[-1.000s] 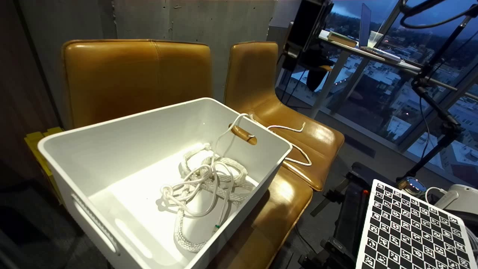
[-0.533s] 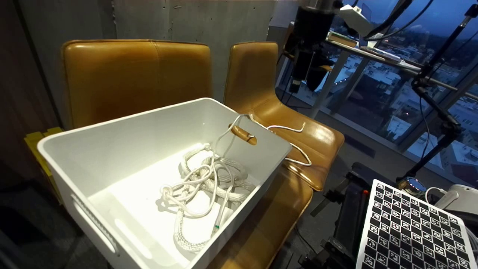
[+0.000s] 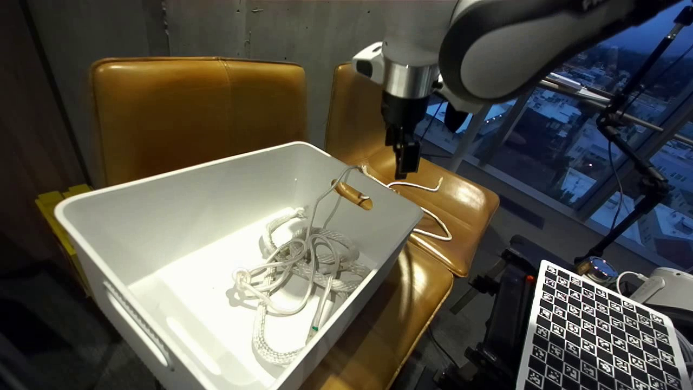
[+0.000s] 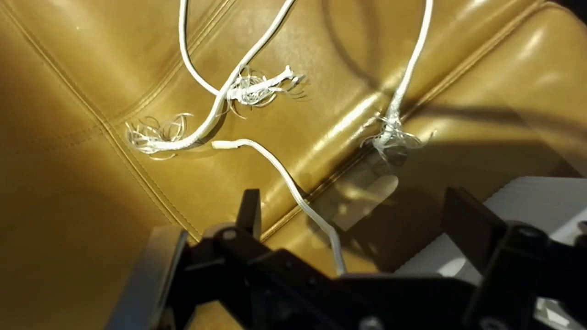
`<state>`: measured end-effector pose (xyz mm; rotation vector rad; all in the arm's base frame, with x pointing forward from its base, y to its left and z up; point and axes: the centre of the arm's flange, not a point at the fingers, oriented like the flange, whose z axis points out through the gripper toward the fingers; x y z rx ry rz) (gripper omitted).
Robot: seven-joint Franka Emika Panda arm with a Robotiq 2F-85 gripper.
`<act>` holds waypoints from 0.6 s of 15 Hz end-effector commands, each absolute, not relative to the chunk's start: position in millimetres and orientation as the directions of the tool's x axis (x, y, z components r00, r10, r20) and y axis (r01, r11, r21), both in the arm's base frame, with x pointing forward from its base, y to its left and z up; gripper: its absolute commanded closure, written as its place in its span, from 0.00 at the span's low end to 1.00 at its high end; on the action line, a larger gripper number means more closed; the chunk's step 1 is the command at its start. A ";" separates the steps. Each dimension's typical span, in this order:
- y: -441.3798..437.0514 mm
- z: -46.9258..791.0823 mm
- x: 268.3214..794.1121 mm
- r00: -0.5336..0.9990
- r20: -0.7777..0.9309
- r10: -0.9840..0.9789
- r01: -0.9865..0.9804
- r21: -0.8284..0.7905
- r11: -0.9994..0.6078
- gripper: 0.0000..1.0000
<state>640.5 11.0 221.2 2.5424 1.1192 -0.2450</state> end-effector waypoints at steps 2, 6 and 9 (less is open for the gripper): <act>29.4 166.6 640.6 0.517 -0.349 0.782 0.847 0.340 -0.408 0.00; 53.3 185.2 641.4 0.409 -0.324 0.853 0.873 0.410 -0.263 0.00; 57.3 192.7 642.2 0.388 -0.300 0.872 0.877 0.411 -0.249 0.00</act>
